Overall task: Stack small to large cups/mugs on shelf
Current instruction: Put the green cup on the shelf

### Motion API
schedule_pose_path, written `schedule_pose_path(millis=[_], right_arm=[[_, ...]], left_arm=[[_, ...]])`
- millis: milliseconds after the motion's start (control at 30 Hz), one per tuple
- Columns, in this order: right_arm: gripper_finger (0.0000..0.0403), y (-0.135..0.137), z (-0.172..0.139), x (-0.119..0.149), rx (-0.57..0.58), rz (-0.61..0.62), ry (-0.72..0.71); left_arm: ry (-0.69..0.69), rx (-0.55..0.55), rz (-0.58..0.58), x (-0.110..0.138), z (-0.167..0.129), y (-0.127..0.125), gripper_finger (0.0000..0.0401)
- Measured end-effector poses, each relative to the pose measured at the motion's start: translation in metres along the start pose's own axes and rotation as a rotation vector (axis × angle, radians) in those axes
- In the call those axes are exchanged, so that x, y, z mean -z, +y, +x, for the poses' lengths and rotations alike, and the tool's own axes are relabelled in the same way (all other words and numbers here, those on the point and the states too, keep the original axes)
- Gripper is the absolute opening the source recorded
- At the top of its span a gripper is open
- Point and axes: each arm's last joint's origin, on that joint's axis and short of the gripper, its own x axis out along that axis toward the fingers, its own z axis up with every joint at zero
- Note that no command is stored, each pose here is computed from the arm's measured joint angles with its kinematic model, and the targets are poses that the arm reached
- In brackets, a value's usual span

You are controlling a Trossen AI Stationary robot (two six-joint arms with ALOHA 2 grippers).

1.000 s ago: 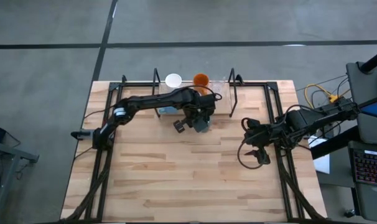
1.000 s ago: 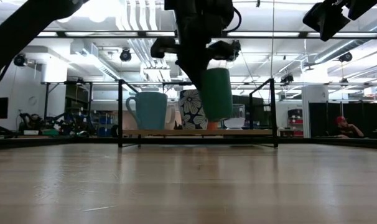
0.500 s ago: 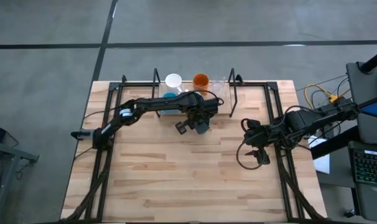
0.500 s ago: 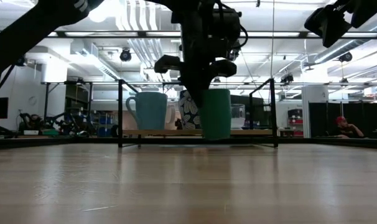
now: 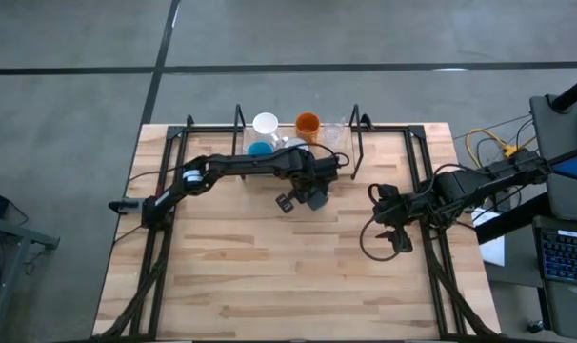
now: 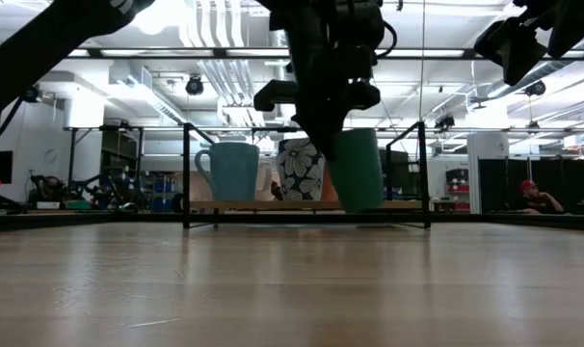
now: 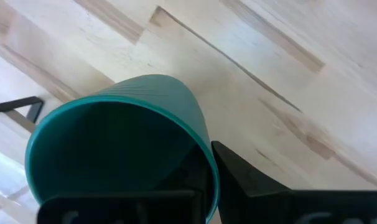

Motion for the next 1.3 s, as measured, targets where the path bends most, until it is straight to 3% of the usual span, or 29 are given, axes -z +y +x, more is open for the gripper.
schedule_pose_path(millis=[433, 867, 967, 1167, 1300], right_arm=[[0.0249, 0.000, 0.000, -0.001, -0.002, 0.000, -0.012], [0.0249, 0.000, 0.000, -0.001, -0.001, -0.006, -0.015], [0.0249, -0.001, 0.000, -0.002, 0.024, -0.007, -0.021], [0.0249, -0.009, 0.000, -0.004, 0.166, -0.054, -0.047], [0.0249, -0.021, -0.001, -0.007, 0.222, -0.032, -0.060]], left_arm=[[0.004, 0.003, -0.147, 0.000, 0.000, -0.001, 0.0037], [0.016, 0.000, -0.200, 0.000, -0.001, -0.001, 0.0079], [0.090, -0.030, -0.201, 0.002, -0.002, -0.003, 0.0079], [0.307, -0.098, -0.274, 0.014, -0.031, -0.014, 0.0079], [0.268, -0.161, -0.358, 0.021, -0.075, -0.022, 0.0080]])
